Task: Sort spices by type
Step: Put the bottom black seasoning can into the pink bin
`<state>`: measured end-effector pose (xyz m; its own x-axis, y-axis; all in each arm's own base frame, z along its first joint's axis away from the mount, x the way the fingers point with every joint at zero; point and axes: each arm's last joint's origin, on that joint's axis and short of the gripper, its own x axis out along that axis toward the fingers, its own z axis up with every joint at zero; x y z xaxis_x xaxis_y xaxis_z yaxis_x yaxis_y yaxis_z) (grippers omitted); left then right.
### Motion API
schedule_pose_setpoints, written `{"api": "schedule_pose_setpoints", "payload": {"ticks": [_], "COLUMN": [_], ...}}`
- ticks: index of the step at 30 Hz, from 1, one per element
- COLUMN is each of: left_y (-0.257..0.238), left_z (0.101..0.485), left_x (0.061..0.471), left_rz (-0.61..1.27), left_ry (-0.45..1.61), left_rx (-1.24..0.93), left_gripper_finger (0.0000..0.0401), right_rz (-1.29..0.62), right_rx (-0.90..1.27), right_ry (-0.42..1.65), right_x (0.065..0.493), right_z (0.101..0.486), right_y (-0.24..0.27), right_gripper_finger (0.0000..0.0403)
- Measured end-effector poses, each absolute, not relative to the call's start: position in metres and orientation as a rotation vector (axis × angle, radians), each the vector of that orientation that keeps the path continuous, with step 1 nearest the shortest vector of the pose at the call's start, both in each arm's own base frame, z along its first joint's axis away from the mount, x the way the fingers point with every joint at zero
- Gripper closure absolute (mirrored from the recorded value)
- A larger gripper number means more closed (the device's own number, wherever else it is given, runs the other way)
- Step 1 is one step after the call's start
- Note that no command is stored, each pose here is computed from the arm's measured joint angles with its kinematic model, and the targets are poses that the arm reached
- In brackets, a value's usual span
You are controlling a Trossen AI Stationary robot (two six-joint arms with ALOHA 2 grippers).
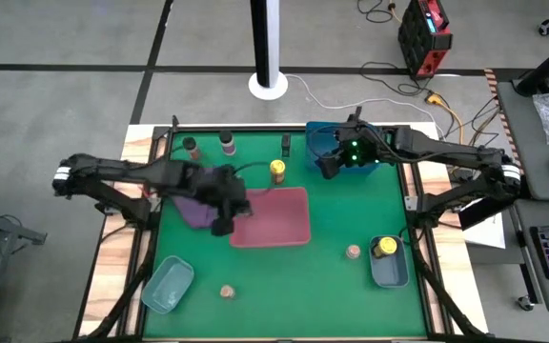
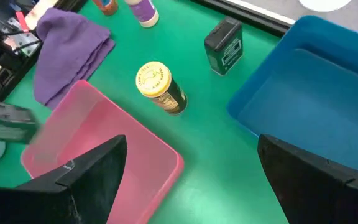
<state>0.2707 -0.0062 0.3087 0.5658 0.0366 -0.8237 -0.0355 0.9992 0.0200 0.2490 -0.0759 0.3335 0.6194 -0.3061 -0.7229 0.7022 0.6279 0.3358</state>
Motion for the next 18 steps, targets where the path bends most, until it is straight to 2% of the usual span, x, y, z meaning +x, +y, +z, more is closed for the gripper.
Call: {"api": "schedule_pose_setpoints", "payload": {"ticks": [5, 10, 18], "left_y": [0.023, 0.024, 0.028], "left_z": [0.281, 0.26, 0.236], "left_x": [0.294, 0.307, 0.302], "left_rz": [0.008, -0.037, -0.002], "left_ry": [1.035, 1.09, 1.08], "left_rx": [0.012, 0.055, 0.024], "left_gripper_finger": [0.0293, 0.0293, 0.0293], "right_rz": [-0.629, -0.632, -0.63], "right_rx": [0.653, 0.649, 0.641], "right_ry": [0.626, 0.606, 0.61], "right_x": [0.24, 0.236, 0.236], "right_z": [0.343, 0.347, 0.347], "right_y": [-0.074, -0.073, -0.073], "right_gripper_finger": [0.0051, 0.0051, 0.0051]}}
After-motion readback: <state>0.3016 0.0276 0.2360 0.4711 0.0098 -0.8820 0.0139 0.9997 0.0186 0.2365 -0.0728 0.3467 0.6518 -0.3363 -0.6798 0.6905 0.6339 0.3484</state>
